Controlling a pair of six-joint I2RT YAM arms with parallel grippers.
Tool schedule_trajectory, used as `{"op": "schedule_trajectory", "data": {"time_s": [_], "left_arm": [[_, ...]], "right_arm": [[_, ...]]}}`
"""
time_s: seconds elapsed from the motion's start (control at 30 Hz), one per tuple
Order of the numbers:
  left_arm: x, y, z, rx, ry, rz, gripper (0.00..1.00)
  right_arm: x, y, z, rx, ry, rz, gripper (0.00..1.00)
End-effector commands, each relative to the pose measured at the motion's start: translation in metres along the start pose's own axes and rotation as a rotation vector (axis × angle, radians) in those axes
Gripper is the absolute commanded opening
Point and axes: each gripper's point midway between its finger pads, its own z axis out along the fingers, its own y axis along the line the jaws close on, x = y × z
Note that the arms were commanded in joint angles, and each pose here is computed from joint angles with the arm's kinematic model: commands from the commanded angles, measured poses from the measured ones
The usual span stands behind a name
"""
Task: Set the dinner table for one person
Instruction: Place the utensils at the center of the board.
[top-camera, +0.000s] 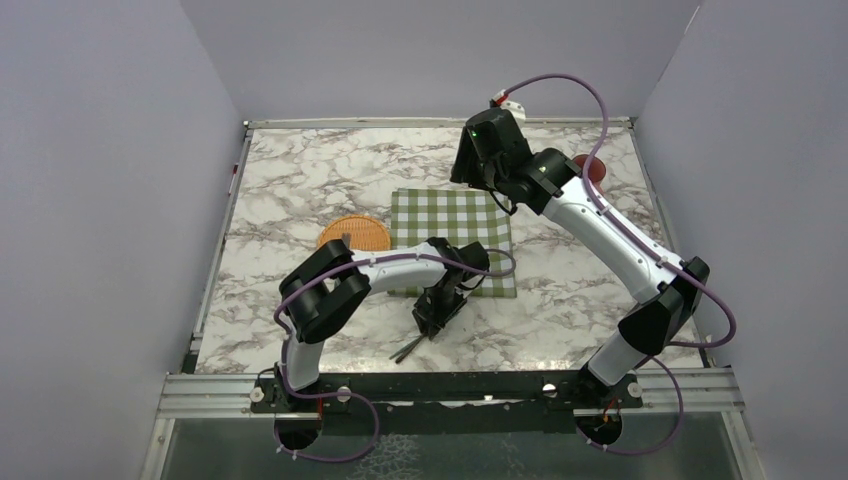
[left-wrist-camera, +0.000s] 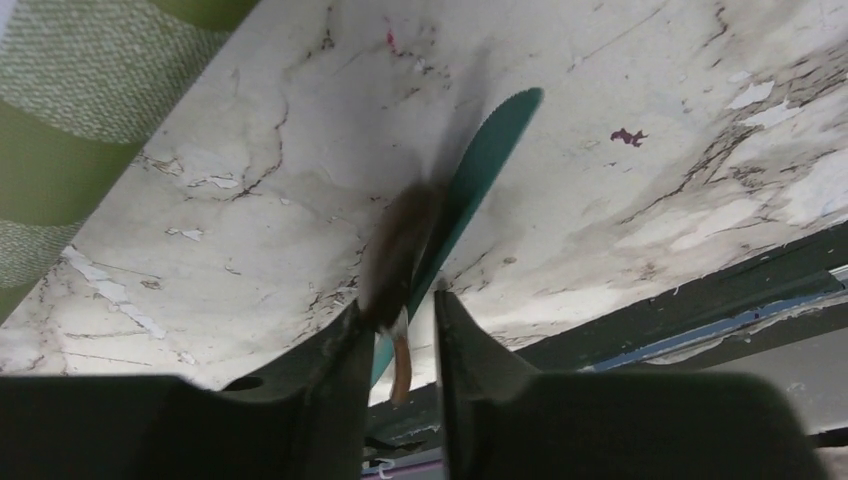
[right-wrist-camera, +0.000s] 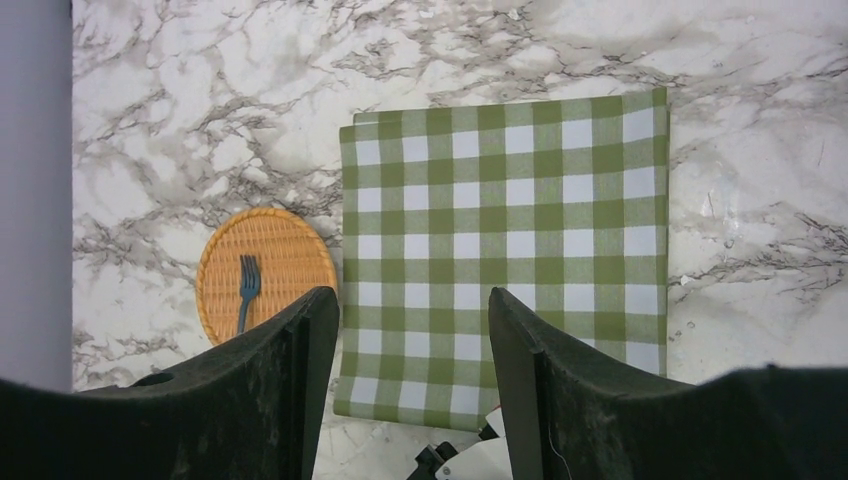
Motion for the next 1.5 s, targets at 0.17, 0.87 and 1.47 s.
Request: {"op": "schedule_trajectory", "data": {"time_s": [0.17, 0.87, 1.47], "left_arm": [[0.003, 0.002, -0.008, -0.036, -0.005, -0.014, 0.47], [-0.004, 0.029, -0.095, -0.227, -0.210, -0.195, 0.80], [-0.019, 0.158, -0.091, -0.354, -0.292, -0.590, 0.82]], "right_arm": [[-0.016, 0.013, -0.007, -0.070, -0.059, -0.031, 0.64], [-0.083, 0.003, -0.037, -0.002, -0.296, -0.065, 0.86], [-0.112, -0.031, -0.082, 0.067, -0.466, 0.038, 0.84]]}}
